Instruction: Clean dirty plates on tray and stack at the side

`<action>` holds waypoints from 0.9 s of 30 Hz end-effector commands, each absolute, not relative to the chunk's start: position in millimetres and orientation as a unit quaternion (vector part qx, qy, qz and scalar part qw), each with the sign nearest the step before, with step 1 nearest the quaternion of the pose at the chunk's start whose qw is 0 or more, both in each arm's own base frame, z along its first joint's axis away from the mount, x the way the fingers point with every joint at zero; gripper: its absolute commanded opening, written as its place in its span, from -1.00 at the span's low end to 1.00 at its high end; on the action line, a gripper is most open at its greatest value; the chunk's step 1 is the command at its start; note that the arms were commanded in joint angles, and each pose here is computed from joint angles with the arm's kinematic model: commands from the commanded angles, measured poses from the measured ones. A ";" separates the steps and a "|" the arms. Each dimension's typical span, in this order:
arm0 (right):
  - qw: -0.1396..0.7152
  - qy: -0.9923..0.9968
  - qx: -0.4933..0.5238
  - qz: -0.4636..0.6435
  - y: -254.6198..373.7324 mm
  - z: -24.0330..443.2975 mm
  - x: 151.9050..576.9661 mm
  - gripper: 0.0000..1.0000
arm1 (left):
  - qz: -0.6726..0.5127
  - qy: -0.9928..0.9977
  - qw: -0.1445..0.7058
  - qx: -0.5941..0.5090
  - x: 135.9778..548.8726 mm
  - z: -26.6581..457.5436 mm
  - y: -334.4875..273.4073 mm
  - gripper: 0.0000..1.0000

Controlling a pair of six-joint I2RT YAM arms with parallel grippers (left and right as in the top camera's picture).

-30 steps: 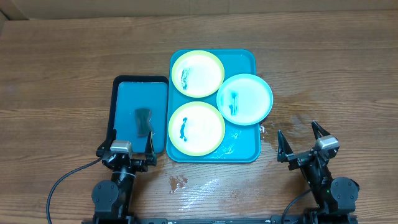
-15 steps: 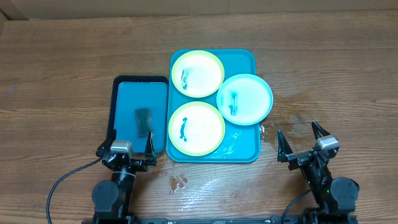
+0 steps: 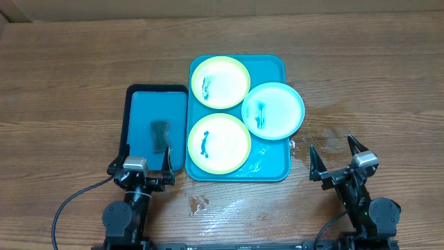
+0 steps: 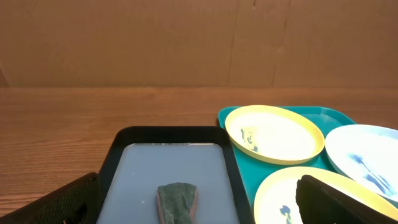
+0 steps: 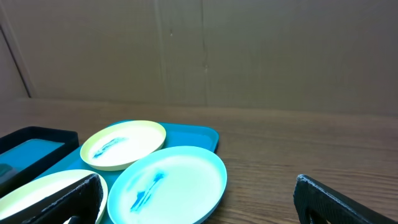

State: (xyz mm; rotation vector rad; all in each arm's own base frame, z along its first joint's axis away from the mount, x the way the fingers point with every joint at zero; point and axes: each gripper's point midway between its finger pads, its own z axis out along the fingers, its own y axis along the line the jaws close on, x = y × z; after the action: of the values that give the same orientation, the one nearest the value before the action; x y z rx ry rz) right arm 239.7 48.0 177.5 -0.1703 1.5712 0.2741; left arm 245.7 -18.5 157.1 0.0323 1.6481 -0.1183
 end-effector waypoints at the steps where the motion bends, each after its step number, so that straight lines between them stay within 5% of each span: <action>1: 0.696 0.704 -0.077 0.123 48.3 175.2 239.9 0.99 | -0.056 0.732 0.679 0.010 245.5 157.4 -17.8 1.00; 19: 0.695 0.704 -0.079 0.126 49.3 175.1 239.6 0.99 | -0.123 0.730 0.671 -0.041 245.0 157.9 -22.8 0.99; 27: 0.651 0.700 -0.077 0.284 85.6 177.8 224.0 0.99 | -0.248 0.718 0.639 -0.122 242.9 160.0 -35.9 1.00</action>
State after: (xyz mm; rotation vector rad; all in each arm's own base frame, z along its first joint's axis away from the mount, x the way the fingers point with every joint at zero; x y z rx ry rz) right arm 233.9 64.7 179.8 -0.1715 1.5722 0.4359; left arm 245.2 -24.1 158.2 -0.2105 1.6439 -0.3925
